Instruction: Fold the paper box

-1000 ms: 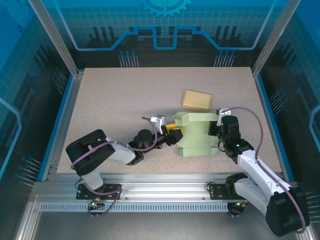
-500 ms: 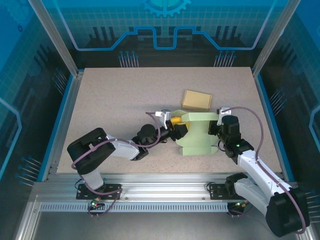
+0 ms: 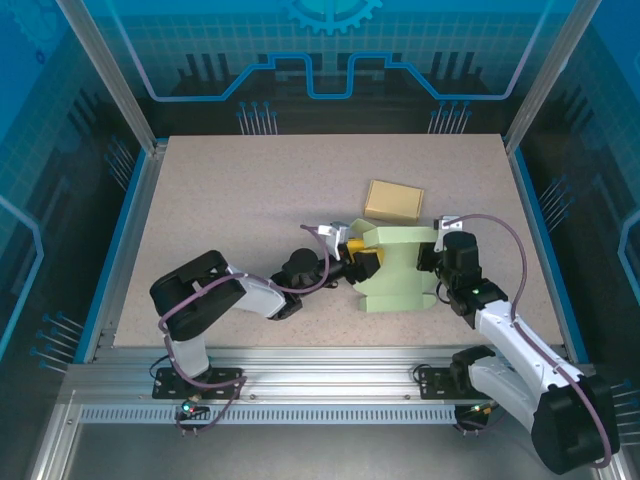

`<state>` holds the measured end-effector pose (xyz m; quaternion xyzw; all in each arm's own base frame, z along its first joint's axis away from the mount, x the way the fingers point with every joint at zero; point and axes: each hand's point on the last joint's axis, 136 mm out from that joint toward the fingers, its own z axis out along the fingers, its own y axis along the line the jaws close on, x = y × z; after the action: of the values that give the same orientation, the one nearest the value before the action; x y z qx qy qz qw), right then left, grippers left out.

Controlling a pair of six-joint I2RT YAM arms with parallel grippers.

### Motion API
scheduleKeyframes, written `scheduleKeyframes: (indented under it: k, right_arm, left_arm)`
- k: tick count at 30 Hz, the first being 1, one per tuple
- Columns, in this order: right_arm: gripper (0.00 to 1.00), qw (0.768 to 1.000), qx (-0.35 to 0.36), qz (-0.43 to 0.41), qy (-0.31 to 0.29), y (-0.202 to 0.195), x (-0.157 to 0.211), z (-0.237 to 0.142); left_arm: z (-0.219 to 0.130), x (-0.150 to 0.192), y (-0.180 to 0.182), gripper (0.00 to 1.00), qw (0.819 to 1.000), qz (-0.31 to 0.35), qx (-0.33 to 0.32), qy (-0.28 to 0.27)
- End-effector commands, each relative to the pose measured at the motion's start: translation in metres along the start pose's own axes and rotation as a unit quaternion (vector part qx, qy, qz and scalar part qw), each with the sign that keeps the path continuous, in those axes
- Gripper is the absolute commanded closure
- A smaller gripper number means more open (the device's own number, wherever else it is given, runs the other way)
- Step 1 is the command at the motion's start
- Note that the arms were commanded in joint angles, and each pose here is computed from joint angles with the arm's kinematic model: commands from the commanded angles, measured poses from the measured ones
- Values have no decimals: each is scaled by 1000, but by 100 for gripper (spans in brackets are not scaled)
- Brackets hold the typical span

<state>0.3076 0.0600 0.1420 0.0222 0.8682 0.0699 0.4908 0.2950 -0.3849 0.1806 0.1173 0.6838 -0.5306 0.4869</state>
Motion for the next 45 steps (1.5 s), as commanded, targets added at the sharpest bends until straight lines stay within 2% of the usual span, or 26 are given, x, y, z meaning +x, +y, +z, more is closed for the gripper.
scheduleKeyframes:
  k: [1,6,11,15,17,21,25,28,32,38,40,45]
  right_arm:
    - [100,1000,-4,0,-7,1,-1,-2]
    - [100,1000,-2,1,-9,0,-1,-3]
    - [100,1000,-2,1,-10,0,-1,-3]
    - [100,1000,-2,2,-10,-1,-1,-3]
    - [100,1000,-1,1,-9,-1,-1,-3]
    - [100,1000,-2,1,-9,-1,-1,-3]
    - [100,1000,-3,1,-8,0,-1,-2]
    - [100,1000,-3,1,-8,0,-1,-2]
    - [100,1000,-4,1,-8,0,-1,-2]
    - [100,1000,-4,0,-9,0,-1,-3]
    - [100,1000,-5,1,-8,0,-1,-3]
    - [100,1000,-4,1,-8,0,-1,-2]
  left_arm:
    - [-8,-14,-14,30,999,32,18,-9]
    - [-43,-14,-23,29,997,72,10,6]
    - [-81,2,-33,26,994,106,3,37]
    - [-100,-7,-43,24,985,159,-28,56]
    - [-110,-27,-40,24,981,179,-63,33]
    - [-127,-69,-27,25,961,232,-150,-7]
    - [-136,-103,23,25,927,229,-296,-21]
    - [-125,-108,55,25,911,227,-343,13]
    - [-93,-103,79,25,905,238,-349,45]
    - [-53,-94,98,24,889,296,-341,81]
    - [-44,-86,100,23,889,306,-325,98]
    - [-34,-66,84,23,907,314,-252,122]
